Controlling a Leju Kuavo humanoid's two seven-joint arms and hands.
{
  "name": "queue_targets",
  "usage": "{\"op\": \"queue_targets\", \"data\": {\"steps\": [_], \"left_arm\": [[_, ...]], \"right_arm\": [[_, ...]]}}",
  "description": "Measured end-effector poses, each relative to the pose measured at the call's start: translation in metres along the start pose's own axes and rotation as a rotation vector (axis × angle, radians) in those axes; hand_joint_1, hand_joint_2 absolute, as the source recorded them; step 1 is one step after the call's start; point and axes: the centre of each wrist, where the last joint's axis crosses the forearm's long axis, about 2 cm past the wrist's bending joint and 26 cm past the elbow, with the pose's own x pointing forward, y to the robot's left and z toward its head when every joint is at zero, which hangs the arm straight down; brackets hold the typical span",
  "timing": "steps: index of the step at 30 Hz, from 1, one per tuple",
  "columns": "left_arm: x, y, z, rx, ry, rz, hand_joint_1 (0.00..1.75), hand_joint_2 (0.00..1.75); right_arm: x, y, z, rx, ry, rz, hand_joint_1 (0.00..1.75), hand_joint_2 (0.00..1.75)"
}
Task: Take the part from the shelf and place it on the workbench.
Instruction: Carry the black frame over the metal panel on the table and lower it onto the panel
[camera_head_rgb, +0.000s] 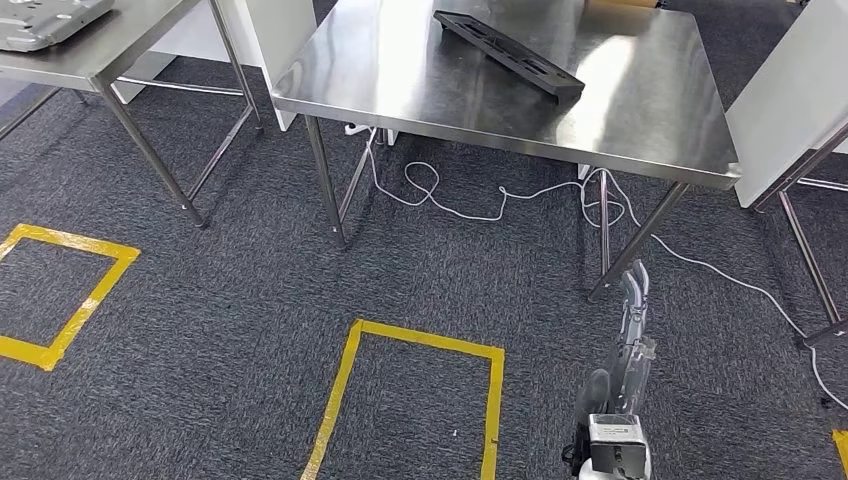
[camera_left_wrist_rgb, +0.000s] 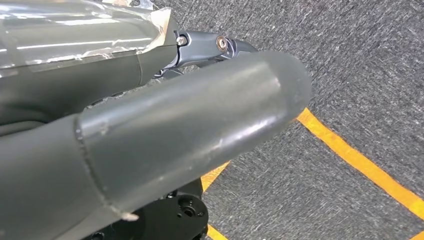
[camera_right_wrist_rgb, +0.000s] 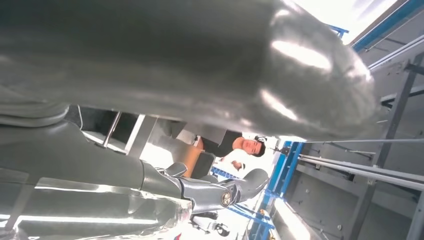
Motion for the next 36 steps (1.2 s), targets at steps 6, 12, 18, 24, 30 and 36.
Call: {"op": "queue_targets", "data": {"steps": [6, 12, 18, 24, 30, 36], "left_arm": [[0.001, 0.001, -0.001, 0.004, 0.006, -0.008, 0.00, 0.00], [0.001, 0.002, 0.000, 0.017, 0.022, -0.025, 0.00, 0.00], [0.001, 0.002, 0.000, 0.032, 0.031, -0.035, 0.00, 0.00], [-0.002, 0.004, 0.001, 0.040, 0.028, -0.040, 0.00, 0.00], [-0.005, 0.007, 0.003, 0.046, 0.036, -0.049, 0.00, 0.00], [-0.007, 0.008, 0.004, 0.046, 0.039, -0.053, 0.00, 0.00]], "right_arm": [[0.000, 0.000, -0.001, -0.006, 0.003, -0.005, 0.00, 0.00], [-0.004, -0.001, 0.003, -0.009, 0.047, -0.025, 0.00, 0.00], [-0.018, -0.002, 0.017, -0.002, 0.160, -0.026, 0.00, 0.00], [-0.019, -0.002, 0.036, 0.005, 0.228, -0.023, 0.00, 0.00], [-0.018, -0.001, 0.046, 0.006, 0.257, -0.020, 0.00, 0.00], [-0.017, -0.001, 0.048, 0.003, 0.265, -0.020, 0.00, 0.00]]}}
